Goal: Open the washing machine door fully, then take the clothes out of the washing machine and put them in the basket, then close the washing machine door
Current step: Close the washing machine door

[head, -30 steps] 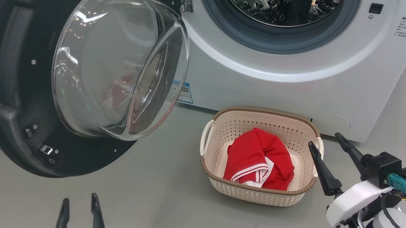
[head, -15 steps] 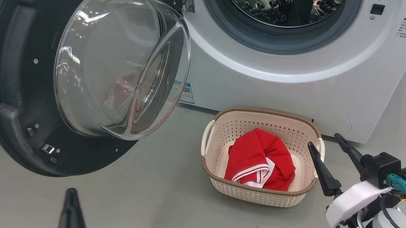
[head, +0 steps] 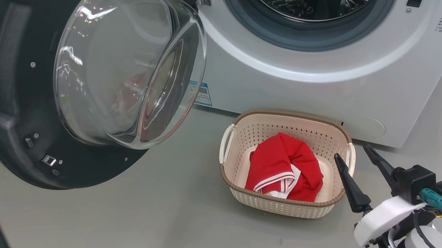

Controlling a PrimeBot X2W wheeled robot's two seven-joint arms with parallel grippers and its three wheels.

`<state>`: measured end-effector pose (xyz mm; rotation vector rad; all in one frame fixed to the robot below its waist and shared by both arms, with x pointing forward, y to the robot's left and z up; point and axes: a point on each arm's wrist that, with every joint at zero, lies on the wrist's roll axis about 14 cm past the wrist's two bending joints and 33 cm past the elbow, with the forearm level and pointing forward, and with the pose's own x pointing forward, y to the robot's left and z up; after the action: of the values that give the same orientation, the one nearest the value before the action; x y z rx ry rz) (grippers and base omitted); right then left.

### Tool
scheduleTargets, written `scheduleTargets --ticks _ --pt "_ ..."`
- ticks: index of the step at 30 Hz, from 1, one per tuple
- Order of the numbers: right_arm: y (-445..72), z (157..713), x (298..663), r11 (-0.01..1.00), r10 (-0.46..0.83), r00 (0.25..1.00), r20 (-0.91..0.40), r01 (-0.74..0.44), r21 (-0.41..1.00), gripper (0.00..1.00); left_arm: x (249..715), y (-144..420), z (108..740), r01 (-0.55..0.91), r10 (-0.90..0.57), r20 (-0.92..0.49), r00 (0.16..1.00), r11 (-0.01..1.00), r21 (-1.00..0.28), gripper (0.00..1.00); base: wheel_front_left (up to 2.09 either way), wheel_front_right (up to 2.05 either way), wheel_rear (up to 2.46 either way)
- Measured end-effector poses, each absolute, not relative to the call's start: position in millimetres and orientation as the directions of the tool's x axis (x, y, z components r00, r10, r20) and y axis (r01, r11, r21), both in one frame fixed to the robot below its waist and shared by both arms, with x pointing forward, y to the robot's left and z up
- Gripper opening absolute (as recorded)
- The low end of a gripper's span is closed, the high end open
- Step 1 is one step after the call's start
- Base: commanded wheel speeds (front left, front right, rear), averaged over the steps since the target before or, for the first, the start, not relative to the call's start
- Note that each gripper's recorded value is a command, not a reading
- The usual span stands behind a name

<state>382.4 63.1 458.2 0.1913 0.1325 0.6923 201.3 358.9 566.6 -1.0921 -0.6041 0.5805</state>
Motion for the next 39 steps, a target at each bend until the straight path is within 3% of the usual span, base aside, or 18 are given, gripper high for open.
scheduleTargets --ticks 10,17,30,39 --pt "59.6 449.7 388.4 0.76 0.637 0.767 -0.073 -0.609 0.227 1.0 176.6 420.4 604.6 -0.005 0.793 0.251 0.555 0.305 -0.952 0.0 0.0 0.0 0.0" --pt "55.5 448.7 396.8 0.768 0.626 0.777 -0.068 -0.599 0.226 1.0 160.5 475.6 603.1 -0.092 0.835 0.167 0.525 0.251 -0.964 0.0 0.0 0.0 0.0" --pt "43.0 444.6 410.7 0.789 0.599 0.797 -0.073 -0.572 0.221 1.0 211.4 491.0 571.3 -0.137 0.73 -0.028 0.683 0.09 -0.987 0.0 0.0 0.0 0.0" --pt "37.0 443.0 414.8 0.795 0.591 0.803 -0.073 -0.565 0.223 1.0 244.9 482.7 549.8 -0.227 0.62 -0.13 0.773 0.08 -0.97 0.0 0.0 0.0 0.0"
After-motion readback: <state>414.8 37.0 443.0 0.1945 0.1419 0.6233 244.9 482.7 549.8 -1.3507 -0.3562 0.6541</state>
